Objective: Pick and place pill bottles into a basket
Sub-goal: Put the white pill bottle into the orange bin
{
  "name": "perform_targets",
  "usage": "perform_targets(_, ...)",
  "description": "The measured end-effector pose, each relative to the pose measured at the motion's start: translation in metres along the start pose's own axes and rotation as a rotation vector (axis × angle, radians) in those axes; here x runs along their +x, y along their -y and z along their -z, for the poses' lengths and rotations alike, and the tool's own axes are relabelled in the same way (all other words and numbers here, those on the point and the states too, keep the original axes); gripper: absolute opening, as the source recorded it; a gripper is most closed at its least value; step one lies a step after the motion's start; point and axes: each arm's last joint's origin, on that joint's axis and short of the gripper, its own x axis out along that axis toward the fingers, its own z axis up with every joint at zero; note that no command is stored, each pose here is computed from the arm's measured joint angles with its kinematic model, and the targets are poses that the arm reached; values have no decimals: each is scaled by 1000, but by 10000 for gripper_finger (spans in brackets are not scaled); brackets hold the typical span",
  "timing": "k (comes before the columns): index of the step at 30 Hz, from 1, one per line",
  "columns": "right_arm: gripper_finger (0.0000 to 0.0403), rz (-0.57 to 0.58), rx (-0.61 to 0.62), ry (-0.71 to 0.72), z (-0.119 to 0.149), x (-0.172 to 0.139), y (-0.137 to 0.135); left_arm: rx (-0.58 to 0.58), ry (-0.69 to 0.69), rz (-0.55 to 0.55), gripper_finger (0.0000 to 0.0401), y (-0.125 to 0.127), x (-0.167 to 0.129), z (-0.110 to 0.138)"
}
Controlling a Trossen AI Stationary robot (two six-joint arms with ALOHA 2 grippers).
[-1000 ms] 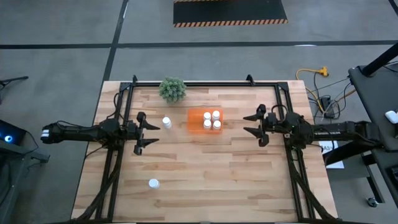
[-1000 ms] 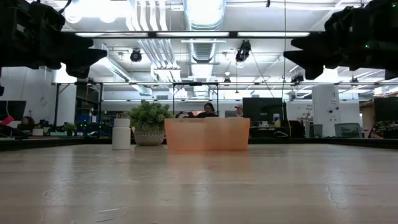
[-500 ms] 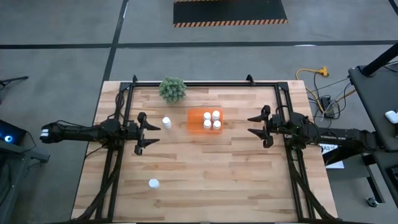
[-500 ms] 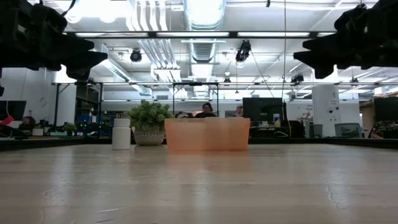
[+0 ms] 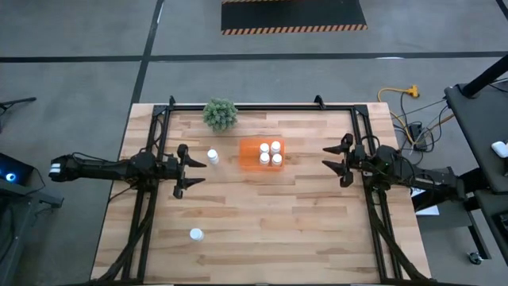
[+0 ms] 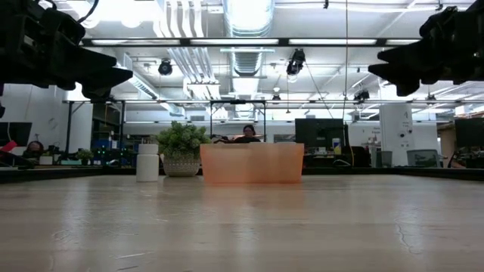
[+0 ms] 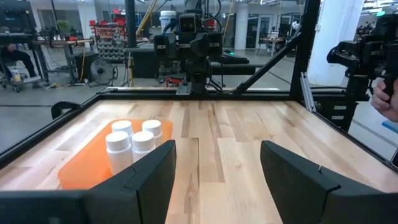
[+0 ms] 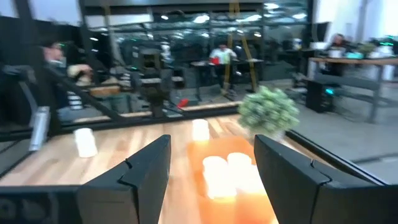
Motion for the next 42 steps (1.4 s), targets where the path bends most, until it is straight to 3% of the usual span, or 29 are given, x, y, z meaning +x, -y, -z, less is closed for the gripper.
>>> perform_targets(4,219,69,-6,-31,4,-1,2,0,-1,0,217,0,0,0)
perform_targets(18,219,62,-60,-70,7,0,2,-102,-13,53,217,2,1,1)
perform_targets(24,219,61,-60,-68,7,0,2,-148,115,208,217,6,3,-13)
perform_targets(31,219,61,-58,-67,7,0,2,-197,314,516,217,15,3,-37)
perform_targets(34,219,61,-57,-67,7,0,2,-151,344,625,217,20,8,-51)
perform_targets(39,219,61,-57,-67,7,0,2,-147,298,744,217,30,24,-72)
perform_targets(42,219,61,-57,-67,7,0,2,-99,262,873,217,39,38,-88)
